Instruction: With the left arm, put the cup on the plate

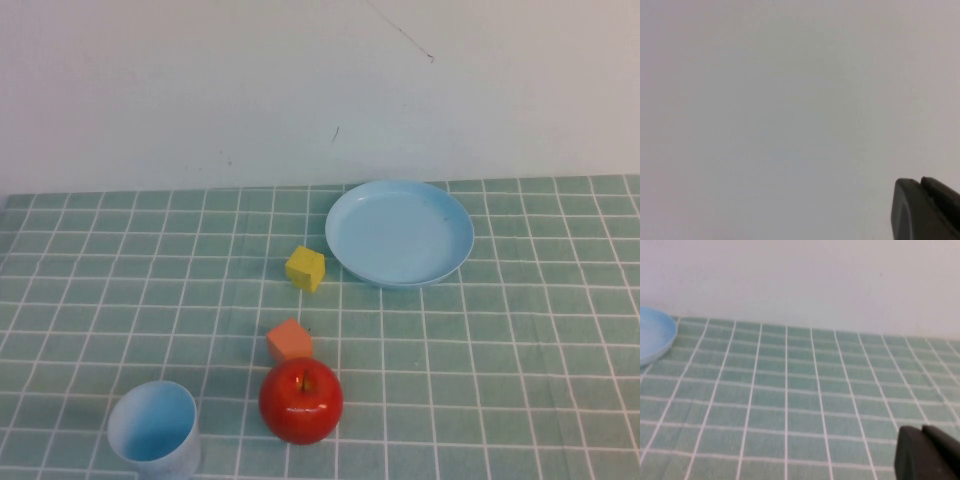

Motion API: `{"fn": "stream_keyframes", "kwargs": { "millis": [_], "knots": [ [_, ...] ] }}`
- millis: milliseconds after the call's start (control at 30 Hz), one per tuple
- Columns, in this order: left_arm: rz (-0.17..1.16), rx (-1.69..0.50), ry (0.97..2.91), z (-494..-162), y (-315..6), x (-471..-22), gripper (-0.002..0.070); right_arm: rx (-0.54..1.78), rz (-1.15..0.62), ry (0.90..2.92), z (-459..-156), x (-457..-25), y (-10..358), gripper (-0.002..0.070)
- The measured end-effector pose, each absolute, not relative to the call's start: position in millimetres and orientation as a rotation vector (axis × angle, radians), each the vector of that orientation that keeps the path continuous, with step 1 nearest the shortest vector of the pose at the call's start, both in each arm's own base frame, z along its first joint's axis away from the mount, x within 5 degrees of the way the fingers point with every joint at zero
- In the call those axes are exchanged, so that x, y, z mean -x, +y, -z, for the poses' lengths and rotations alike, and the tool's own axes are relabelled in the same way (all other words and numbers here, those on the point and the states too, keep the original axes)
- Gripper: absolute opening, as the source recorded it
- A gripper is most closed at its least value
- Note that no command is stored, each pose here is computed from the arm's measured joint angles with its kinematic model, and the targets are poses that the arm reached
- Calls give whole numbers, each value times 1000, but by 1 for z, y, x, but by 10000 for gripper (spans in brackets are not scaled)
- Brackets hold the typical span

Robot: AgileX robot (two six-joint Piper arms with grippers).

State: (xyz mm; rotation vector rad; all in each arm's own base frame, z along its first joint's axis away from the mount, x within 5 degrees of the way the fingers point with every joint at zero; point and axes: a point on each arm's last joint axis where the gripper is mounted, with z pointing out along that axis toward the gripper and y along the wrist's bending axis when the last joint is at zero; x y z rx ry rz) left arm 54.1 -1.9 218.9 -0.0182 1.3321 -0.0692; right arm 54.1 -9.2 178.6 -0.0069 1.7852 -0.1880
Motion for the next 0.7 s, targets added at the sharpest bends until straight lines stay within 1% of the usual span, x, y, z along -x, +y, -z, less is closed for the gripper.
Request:
{"fn": "stream_keyframes", "kwargs": {
  "millis": [167, 367, 467, 700],
  "knots": [
    [89, 4, 1126, -237, -3, -48, -3, 40, 193, 1673, -189, -56, -7, -2],
    [120, 5, 1005, -246, -4, -42, -3, 41, 198, 1680, -188, -56, -8, -2],
    [150, 17, 969, -249, -4, -41, -3, 40, 199, 1688, -187, -56, -8, -2],
    [196, 48, 979, -250, -4, -41, -3, 39, 199, 1692, -187, -56, -8, -2]
  ]
}}
